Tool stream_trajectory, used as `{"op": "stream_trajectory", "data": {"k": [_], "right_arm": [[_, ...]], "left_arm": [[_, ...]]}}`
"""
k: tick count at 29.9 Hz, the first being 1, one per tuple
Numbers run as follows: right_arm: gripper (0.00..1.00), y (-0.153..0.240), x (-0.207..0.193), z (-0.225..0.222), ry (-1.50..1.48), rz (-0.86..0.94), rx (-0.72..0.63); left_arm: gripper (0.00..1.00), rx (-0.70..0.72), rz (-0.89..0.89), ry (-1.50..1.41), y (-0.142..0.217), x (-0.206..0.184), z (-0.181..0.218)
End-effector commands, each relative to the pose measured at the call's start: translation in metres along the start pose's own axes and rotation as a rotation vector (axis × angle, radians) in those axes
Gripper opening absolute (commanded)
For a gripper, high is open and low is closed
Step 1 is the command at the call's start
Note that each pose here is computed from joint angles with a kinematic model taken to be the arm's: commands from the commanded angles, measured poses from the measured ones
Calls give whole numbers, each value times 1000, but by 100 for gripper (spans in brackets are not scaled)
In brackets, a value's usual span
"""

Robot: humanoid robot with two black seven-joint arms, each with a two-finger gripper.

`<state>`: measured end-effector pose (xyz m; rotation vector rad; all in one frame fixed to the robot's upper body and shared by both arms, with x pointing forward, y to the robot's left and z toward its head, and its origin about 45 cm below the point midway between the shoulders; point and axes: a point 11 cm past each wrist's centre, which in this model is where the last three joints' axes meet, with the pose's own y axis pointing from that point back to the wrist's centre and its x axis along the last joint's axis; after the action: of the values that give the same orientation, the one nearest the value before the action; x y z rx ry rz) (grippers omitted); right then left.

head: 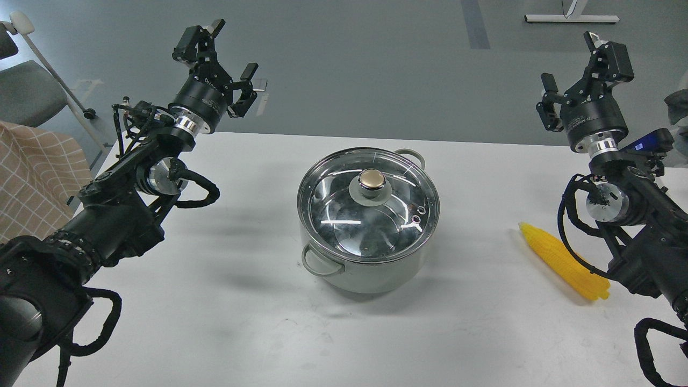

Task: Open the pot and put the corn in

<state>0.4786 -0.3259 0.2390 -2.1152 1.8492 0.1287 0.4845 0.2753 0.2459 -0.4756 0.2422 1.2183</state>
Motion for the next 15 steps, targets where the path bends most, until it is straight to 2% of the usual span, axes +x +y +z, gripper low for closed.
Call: {"op": "stream_trajectory", "data": {"k": [1, 8, 13, 15], "right_arm": [[100, 2, 6, 1, 7, 14, -7], [100, 1, 7, -1, 8, 13, -2], [100, 1, 12, -9, 21, 15, 8], [100, 2, 13, -9, 22, 16, 8]], "left_arm": [[98, 6, 8, -7, 0, -2, -5], [98, 33, -6, -105, -2, -3, -1], [98, 24, -223, -387, -19, -37, 48], [98, 11, -256, -449, -21, -44, 60]]}}
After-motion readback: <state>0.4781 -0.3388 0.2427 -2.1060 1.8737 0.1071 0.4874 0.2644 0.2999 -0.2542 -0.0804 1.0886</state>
